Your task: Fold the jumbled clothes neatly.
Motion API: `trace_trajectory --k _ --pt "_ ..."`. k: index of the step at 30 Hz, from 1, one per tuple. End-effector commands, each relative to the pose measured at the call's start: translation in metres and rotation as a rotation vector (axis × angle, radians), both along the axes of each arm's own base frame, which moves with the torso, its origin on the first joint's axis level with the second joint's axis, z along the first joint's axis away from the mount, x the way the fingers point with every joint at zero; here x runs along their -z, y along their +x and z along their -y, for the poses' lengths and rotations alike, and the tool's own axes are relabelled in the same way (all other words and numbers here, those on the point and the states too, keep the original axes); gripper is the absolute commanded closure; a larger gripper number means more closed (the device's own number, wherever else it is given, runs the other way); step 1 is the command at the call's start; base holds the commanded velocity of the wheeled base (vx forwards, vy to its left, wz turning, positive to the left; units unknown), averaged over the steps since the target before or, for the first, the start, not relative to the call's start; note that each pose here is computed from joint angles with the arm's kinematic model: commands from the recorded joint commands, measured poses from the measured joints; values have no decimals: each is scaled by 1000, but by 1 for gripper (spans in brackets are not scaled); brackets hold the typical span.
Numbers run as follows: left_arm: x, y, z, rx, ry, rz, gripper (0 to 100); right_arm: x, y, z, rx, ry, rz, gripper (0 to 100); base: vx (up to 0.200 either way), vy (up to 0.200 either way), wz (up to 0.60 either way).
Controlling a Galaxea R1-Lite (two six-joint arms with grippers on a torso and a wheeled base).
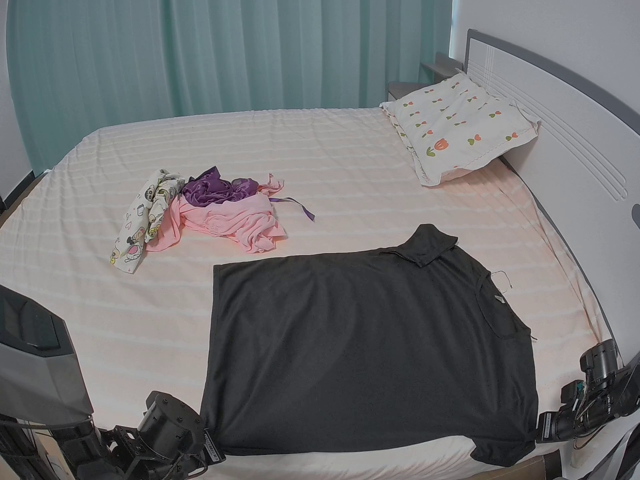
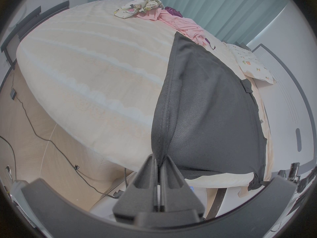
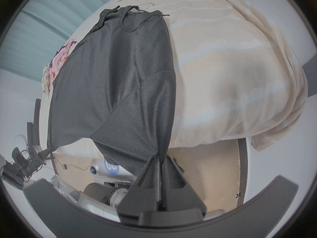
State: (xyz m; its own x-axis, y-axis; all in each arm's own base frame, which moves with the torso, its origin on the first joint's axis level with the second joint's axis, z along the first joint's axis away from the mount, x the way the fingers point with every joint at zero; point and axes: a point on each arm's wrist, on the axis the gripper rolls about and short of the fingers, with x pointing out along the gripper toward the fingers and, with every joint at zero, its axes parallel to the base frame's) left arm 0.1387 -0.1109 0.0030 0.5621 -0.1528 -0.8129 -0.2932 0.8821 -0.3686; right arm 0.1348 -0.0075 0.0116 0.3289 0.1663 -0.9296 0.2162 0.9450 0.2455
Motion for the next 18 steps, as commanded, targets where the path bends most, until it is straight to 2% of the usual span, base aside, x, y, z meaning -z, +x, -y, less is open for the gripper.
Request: trace_trajectory --k 1,5,9,18 --pt "-4 -6 -9 -18 10 -13 100 -6 -11 -1 -25 -11 5 100 0 0 0" --pt "-6 -10 -12 -14 27 -36 100 -7 -19 -1 -88 -30 -31 100 0 0 0" --pt "-6 -13 -15 -15 45 -57 100 -10 -20 -2 -99 -26 -4 100 0 0 0" --pt "-2 -16 -17 -14 76 -102 100 -3 -20 -2 -113 -16 -71 100 0 0 0"
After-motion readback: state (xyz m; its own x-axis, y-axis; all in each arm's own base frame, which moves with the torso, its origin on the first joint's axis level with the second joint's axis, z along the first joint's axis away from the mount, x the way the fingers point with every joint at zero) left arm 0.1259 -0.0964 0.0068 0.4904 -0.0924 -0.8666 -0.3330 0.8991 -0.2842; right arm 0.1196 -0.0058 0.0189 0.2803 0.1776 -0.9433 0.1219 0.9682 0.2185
